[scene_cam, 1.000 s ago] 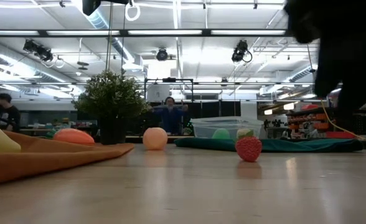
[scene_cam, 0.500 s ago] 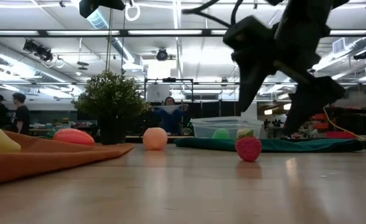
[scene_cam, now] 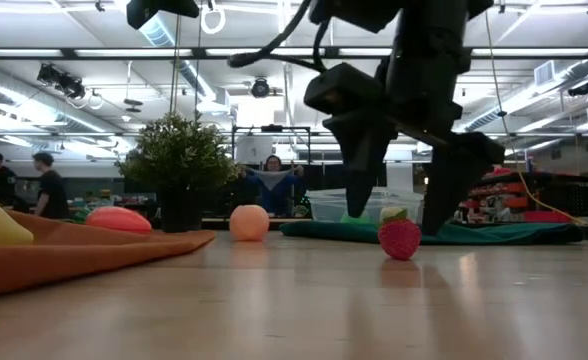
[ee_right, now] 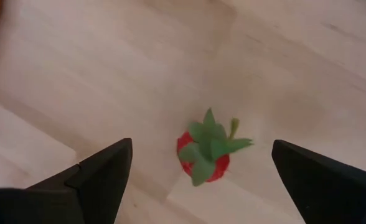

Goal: Pick and placing Produce into tupperware
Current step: Put the strawberry into the transparent bin

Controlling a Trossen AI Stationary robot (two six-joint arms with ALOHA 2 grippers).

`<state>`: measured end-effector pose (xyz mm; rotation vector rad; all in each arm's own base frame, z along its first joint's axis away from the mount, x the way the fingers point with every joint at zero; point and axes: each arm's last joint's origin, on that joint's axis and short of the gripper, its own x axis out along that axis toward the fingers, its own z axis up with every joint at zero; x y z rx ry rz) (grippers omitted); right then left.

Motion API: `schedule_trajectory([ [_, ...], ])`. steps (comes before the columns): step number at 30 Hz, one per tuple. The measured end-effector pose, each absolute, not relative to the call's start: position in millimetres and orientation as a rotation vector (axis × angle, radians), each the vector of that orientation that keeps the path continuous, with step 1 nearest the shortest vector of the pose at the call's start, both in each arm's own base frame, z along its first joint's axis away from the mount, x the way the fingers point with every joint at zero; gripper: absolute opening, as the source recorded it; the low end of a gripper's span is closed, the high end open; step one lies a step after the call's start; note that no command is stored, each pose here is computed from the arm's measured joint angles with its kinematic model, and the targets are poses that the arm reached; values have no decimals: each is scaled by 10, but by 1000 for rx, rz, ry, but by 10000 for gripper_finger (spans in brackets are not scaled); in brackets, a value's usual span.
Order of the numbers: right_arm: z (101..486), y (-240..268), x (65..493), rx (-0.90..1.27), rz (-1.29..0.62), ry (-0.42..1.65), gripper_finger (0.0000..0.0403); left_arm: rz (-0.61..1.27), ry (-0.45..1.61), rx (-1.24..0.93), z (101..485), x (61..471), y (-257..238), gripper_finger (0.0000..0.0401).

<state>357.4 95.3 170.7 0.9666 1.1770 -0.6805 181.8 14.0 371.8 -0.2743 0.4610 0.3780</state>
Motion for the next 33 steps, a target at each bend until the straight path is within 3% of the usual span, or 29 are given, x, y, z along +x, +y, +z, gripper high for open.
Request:
schedule_trajectory([
  [10,1549,1004,3696,982,-742,1278,331,378,461,-275,3717,1818,139,17],
  [33,1569,981,3694,990,-739,1280,195,378,461,-275,3717,1819,140,24],
])
